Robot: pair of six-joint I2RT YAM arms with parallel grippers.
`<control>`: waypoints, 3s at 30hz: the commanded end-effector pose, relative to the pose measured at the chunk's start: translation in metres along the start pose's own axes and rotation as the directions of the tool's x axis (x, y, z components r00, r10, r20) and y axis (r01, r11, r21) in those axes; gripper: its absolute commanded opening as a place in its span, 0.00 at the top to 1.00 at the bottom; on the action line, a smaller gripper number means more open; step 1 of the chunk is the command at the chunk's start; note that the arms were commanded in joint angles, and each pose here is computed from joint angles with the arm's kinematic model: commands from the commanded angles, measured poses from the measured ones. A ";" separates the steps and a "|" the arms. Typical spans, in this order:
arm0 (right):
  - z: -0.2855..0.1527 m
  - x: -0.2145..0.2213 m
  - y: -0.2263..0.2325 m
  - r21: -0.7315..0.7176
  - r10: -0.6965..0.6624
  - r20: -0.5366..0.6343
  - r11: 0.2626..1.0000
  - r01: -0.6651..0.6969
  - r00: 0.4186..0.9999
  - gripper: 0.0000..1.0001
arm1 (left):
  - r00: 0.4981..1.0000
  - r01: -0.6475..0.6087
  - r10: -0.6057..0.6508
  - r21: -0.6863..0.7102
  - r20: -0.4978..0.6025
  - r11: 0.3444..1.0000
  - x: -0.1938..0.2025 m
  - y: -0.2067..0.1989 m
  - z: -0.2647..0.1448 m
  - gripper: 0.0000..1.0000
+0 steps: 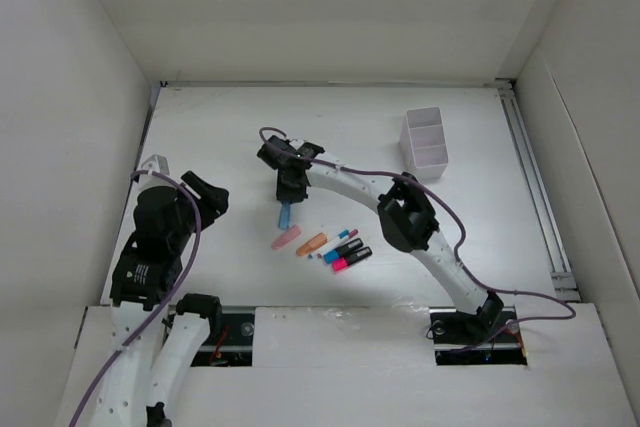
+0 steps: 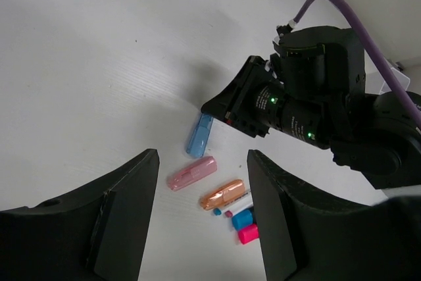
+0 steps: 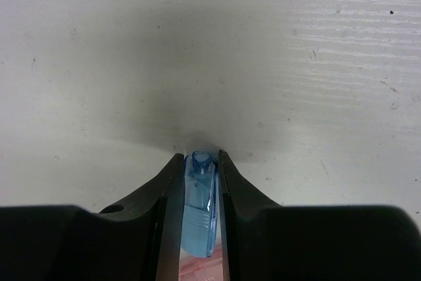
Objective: Sort the stationery into containers
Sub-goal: Pick up the pen from the center of the board, then place the pen in the storage box.
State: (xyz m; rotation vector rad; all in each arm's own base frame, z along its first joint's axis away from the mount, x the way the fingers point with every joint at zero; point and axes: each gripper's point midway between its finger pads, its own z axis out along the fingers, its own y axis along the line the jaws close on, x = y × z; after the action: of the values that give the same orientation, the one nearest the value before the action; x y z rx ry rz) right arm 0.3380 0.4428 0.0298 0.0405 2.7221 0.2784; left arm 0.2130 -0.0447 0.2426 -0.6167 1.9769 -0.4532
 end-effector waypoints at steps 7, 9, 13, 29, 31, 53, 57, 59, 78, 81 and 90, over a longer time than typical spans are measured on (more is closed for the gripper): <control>-0.016 -0.019 -0.002 -0.125 0.126 -0.085 0.983 -0.136 0.988 0.88 | 1.000 -0.028 0.028 0.005 -0.011 1.000 0.002 -0.002 0.006 0.47; -0.023 -0.042 -0.009 -0.150 0.166 -0.061 0.973 -0.173 0.984 0.89 | 0.999 -0.036 0.037 0.018 -0.017 0.999 0.002 -0.005 0.007 0.47; -0.053 -0.082 -0.032 -0.203 0.240 0.002 0.951 -0.235 0.971 0.90 | 0.999 -0.036 0.037 0.047 -0.039 0.998 0.005 -0.011 0.013 0.47; -0.158 -0.258 -0.306 -0.183 0.621 0.407 0.774 -0.607 0.669 0.91 | 0.988 -0.077 0.089 0.093 -0.128 0.993 0.027 -0.016 0.031 0.47; -0.170 -0.272 -0.343 -0.154 0.637 0.478 0.739 -0.656 0.605 0.91 | 0.989 -0.078 0.088 0.084 -0.122 0.993 0.024 -0.017 0.032 0.47; -0.159 -0.298 -0.388 -0.076 0.619 0.613 0.665 -0.743 0.491 0.90 | 0.984 -0.099 0.107 0.063 -0.143 0.993 0.026 -0.016 0.037 0.47; -0.150 -0.295 -0.369 -0.089 0.625 0.610 0.665 -0.741 0.488 0.90 | 0.984 -0.101 0.107 0.050 -0.145 0.994 0.025 -0.015 0.038 0.47; -0.147 -0.291 -0.361 -0.082 0.621 0.615 0.664 -0.743 0.487 0.88 | 0.984 -0.106 0.112 0.049 -0.142 0.993 0.023 -0.017 0.036 0.47; -0.148 -0.277 -0.368 -0.069 0.634 0.653 0.594 -0.801 0.414 0.80 | 0.984 -0.107 0.112 0.042 -0.137 0.993 0.021 -0.016 0.035 0.47; -0.157 -0.278 -0.374 -0.077 0.632 0.665 0.587 -0.806 0.397 0.80 | 0.983 -0.108 0.112 0.037 -0.144 0.993 0.024 -0.014 0.036 0.47; -0.156 -0.278 -0.377 -0.084 0.635 0.676 0.570 -0.817 0.374 0.62 | 0.983 -0.108 0.112 0.037 -0.144 0.993 0.024 -0.014 0.036 0.47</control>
State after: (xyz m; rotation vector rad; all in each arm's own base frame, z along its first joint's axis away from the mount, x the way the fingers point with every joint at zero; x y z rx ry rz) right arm 0.5352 0.0325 0.1709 1.2368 1.9161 0.0502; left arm 0.2362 -0.0725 0.2034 -0.4888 2.1632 -0.4721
